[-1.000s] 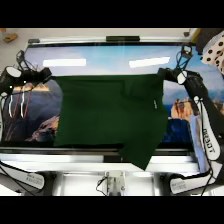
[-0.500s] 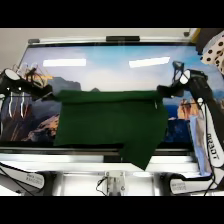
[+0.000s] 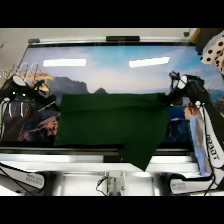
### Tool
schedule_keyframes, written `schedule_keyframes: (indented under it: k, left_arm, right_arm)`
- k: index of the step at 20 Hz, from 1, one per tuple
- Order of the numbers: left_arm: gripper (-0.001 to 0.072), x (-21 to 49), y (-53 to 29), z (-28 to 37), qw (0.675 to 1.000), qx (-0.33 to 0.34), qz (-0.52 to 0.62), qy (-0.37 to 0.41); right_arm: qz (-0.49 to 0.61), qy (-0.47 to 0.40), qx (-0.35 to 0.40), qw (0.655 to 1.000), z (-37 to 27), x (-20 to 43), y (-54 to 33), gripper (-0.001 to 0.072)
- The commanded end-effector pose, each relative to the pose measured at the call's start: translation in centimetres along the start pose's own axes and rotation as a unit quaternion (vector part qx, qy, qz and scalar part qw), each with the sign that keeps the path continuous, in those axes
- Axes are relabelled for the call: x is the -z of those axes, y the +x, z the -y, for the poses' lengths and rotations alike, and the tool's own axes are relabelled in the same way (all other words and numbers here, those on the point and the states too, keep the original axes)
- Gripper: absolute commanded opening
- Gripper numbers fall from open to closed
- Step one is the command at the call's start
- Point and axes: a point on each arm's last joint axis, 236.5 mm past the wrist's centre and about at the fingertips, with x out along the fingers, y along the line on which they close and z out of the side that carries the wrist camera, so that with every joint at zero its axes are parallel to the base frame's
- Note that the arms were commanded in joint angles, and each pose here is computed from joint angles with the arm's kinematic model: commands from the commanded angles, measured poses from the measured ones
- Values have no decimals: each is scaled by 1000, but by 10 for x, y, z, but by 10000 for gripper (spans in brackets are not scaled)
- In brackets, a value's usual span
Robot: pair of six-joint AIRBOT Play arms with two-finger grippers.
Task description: Fold the shirts.
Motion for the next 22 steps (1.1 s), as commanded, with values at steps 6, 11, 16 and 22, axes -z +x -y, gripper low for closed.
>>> schedule_keyframes:
  k: [6, 11, 16, 22]
  left_arm:
    - [32, 1, 7, -4, 1000, -3, -8, -2]
    - [73, 4, 16, 5, 1000, 3, -21, 4]
    - [439, 18, -19, 2, 999, 15, -51, -4]
    - [438, 73, -58, -22, 999, 28, -31, -35]
  right_arm:
    - [28, 4, 18, 999, 9, -14, 5, 59]
    - [12, 14, 3, 1000, 2, -8, 10, 201]
    - [-3, -25, 48, 999, 22, 3, -30, 478]
    - [-75, 18, 60, 995, 92, 68, -90, 478]
